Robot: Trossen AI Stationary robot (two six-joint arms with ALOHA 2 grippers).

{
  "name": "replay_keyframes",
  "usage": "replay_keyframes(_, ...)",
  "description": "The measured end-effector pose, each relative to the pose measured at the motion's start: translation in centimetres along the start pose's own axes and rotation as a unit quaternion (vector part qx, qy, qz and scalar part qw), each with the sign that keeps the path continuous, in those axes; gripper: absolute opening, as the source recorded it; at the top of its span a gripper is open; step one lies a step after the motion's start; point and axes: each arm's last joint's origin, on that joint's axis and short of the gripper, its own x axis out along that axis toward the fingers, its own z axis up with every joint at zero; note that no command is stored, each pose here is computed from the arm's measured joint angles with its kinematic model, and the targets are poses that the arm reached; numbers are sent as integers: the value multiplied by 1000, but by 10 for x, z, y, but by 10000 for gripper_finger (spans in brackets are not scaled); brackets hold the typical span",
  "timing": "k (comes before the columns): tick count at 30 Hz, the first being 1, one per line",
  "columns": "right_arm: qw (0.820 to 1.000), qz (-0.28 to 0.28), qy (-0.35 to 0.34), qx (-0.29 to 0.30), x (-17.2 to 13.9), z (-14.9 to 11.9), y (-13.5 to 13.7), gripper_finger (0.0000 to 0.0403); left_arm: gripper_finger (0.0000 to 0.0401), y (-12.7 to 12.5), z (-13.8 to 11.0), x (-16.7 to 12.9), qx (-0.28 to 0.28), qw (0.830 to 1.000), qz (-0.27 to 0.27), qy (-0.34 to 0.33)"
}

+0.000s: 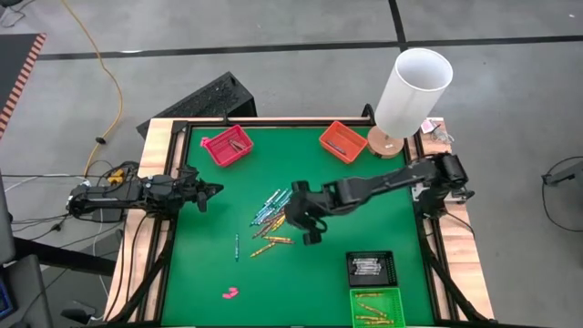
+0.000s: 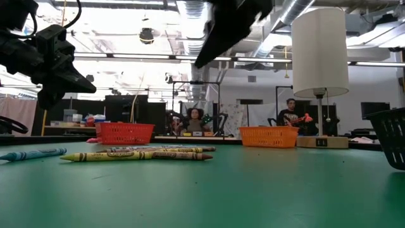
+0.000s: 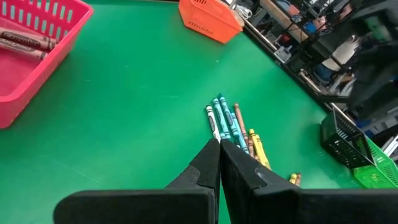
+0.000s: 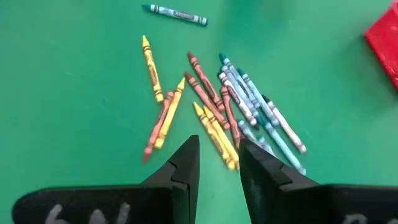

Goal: Sort crayons
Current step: Put the yellow crayon into the green bin

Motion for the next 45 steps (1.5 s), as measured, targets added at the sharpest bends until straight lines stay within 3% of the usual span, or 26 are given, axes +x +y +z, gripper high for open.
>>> replay_keyframes(8, 999, 24, 16, -40, 54, -12, -21, 107, 0, 0, 0, 0, 1, 1000, 1, 0)
replay_keyframes(19, 996, 28, 58, -63, 107, -34, -25, 107, 0, 0, 0, 0, 1, 1000, 1, 0)
replay_keyframes(45, 995, 25, 43, -81, 113, -41, -40, 107, 0, 0, 0, 0, 3, 1000, 4, -3)
